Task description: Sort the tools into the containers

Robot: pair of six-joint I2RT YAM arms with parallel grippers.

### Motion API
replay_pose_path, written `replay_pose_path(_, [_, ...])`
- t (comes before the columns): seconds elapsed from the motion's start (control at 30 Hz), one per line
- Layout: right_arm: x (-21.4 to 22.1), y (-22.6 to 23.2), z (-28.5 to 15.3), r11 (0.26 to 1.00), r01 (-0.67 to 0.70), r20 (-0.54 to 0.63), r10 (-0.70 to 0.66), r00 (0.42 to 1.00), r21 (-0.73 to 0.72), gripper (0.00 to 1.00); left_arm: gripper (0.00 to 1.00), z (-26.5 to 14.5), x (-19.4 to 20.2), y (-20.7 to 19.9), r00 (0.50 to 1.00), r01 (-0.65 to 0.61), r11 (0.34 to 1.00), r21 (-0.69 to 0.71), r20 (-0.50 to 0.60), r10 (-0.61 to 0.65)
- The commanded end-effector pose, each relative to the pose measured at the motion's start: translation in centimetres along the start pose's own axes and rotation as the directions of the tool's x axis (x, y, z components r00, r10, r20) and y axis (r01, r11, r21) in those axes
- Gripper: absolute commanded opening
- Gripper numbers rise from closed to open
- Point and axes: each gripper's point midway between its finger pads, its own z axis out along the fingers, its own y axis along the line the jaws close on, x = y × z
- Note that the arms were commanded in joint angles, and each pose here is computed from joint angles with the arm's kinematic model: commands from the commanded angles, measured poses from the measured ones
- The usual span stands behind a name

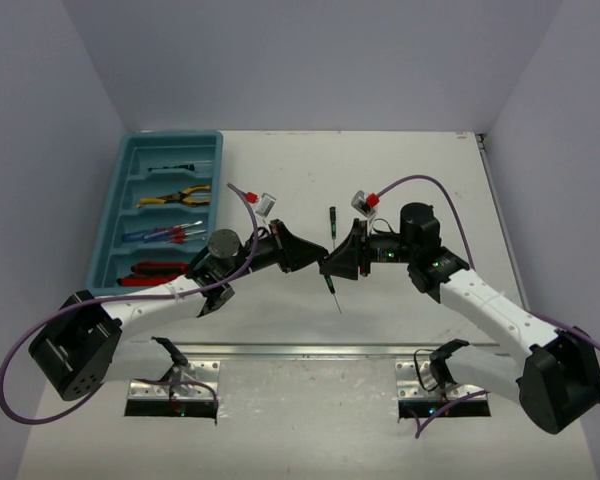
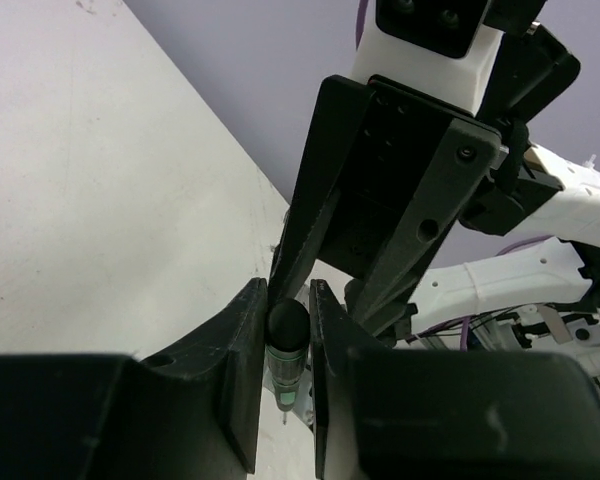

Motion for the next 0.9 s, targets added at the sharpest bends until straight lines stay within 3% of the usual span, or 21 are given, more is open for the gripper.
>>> replay_pose_path(0.0, [-2.3, -1.3, -0.1, 0.994, 0.024, 0.043, -0.028, 0.999, 0.107, 0.98, 0.00, 0.9, -3.5, 2.3, 0.995, -0.021, 0.978, -0.210, 0.091, 0.041])
replay_pose_path(0.1, [-2.6, -4.0, -1.2, 0.951, -0.024, 0.061, 0.006, 0.998, 0.307, 0.99, 0.00, -0.8, -7.0, 7.0, 0.982, 0.042, 0.892, -0.449, 0.185, 0.047])
replay_pose_path(0.13, [-2.4, -6.4, -2.5, 0.885, -0.070, 0.078, 0.038, 0.996, 0.461, 0.99, 0.00, -2.5, -9.5, 9.4, 0.966, 0.096, 0.836, -0.541, 0.254, 0.053])
replay_pose_path(0.2, [-2.3, -7.6, -4.3, 0.804, -0.121, 0.097, 0.079, 0.992, 0.582, 0.99, 0.00, -5.2, -12.9, 12.5, 0.934, 0.180, 0.772, -0.610, 0.353, 0.061])
replay_pose_path(0.23, [-2.8, -8.8, -6.2, 0.718, -0.142, 0.132, 0.070, 0.989, 0.682, 0.99, 0.00, -7.1, -15.2, 14.2, 0.908, 0.235, 0.733, -0.638, 0.414, 0.068])
replay_pose_path(0.4, [-3.3, -8.8, -8.6, 0.651, -0.138, 0.167, 0.018, 0.986, 0.747, 0.99, 0.00, -14.8, -23.6, 19.6, 0.761, 0.474, 0.531, -0.702, 0.630, 0.152])
replay_pose_path(0.47, [-2.9, -8.8, -8.8, 0.644, -0.135, 0.159, 0.021, 0.987, 0.753, 0.99, 0.00, -18.0, -28.2, 20.4, 0.680, 0.545, 0.495, -0.676, 0.702, 0.211])
replay_pose_path(0.53, [-2.1, -9.0, -8.8, 0.638, -0.137, 0.143, 0.041, 0.989, 0.758, 0.99, 0.00, -22.0, -31.8, 22.7, 0.605, 0.622, 0.417, -0.663, 0.745, 0.282])
replay_pose_path(0.63, [-1.1, -9.1, -8.6, 0.646, -0.136, 0.127, 0.062, 0.990, 0.751, 0.99, 0.00, -26.2, -36.1, 26.3, 0.543, 0.678, 0.332, -0.656, 0.751, 0.374])
replay_pose_path(0.77, [-0.6, -8.9, -7.9, 0.671, -0.148, 0.119, 0.089, 0.989, 0.726, 0.99, 0.00, -29.6, -39.2, 31.9, 0.559, 0.704, 0.215, -0.676, 0.716, 0.418])
replay_pose_path(0.87, [-0.2, -9.2, -7.5, 0.675, -0.157, 0.117, 0.104, 0.988, 0.721, 0.99, 0.00, -30.1, -40.4, 35.0, 0.593, 0.681, 0.212, -0.701, 0.697, 0.404])
